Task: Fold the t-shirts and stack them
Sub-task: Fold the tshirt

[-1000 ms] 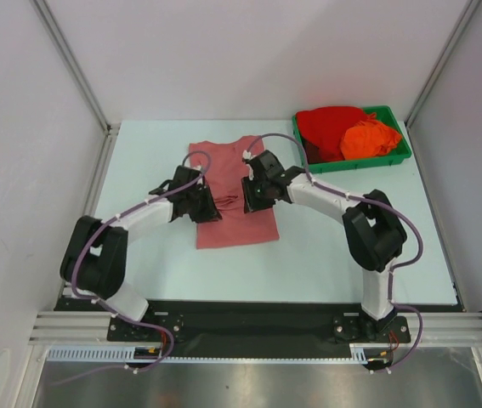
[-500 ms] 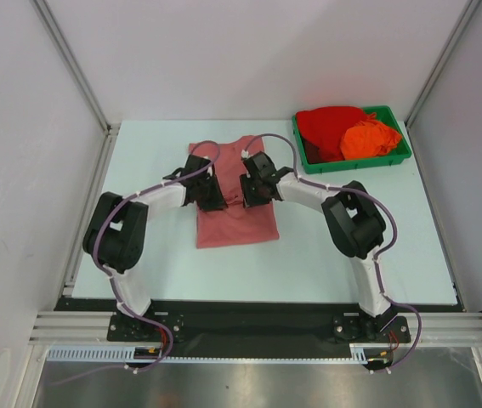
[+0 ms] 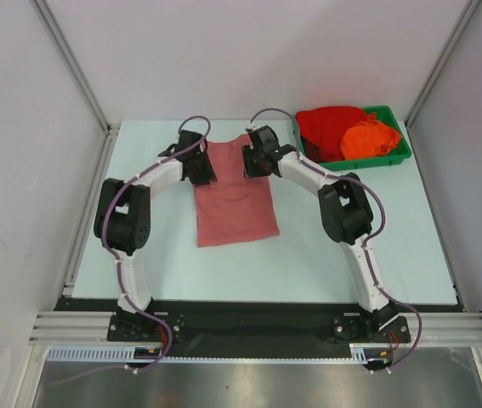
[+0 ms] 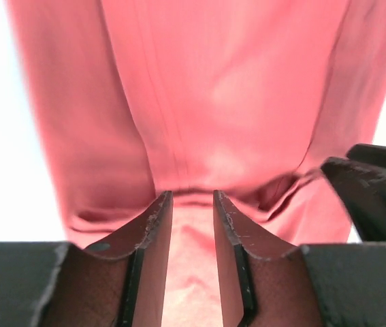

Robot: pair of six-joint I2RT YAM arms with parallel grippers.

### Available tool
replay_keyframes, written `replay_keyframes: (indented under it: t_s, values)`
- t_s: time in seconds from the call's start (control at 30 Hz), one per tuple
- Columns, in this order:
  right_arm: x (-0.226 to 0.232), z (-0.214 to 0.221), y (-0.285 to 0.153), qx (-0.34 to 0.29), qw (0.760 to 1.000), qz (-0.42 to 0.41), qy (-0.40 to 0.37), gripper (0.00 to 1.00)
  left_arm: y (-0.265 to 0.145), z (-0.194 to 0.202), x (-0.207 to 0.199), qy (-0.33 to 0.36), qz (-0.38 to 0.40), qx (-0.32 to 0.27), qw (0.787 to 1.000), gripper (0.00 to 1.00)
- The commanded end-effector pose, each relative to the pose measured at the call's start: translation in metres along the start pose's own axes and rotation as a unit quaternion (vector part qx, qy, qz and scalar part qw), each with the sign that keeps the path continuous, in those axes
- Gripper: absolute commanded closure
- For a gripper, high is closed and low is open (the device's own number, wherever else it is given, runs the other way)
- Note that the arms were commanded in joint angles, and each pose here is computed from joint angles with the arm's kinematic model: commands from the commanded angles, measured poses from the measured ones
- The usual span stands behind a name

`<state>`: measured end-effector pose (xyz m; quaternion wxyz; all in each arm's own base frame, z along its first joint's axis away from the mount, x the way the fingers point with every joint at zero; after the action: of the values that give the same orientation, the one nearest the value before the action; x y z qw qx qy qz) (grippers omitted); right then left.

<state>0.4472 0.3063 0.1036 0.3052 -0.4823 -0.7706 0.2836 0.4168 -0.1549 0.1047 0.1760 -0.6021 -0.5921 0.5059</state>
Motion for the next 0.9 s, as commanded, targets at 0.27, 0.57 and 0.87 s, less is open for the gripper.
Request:
replay_keyframes:
  t_s: [0.27, 0.57, 0.87]
  values:
    - [0.0, 0.002, -0.065, 0.003, 0.995, -0.098, 0.006, 0.54, -0.069, 0.013, -0.005, 0.02, 0.096, -0.036, 0.995, 0.64]
    - [-0.018, 0.051, -0.075, 0.052, 0.98, -0.174, 0.085, 0.69, -0.046, 0.051, 0.049, -0.034, 0.056, 0.02, 0.998, 0.67]
    - [-0.038, 0.087, -0.104, 0.059, 0.98, -0.162, 0.101, 0.75, -0.07, 0.064, 0.066, -0.016, 0.027, -0.006, 0.999, 0.56]
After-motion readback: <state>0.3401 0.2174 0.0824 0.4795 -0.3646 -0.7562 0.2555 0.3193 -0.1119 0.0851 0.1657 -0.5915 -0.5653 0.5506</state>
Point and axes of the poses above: each gripper's point midway between its finger pads, its own y axis out along the fingers, its own x axis along the line the jaws close on, z = x × y, the point moved 7 cm from there along -y, back along the fingers, and after that the axes turned 3 degrees about -y, right-handed, at the moved point
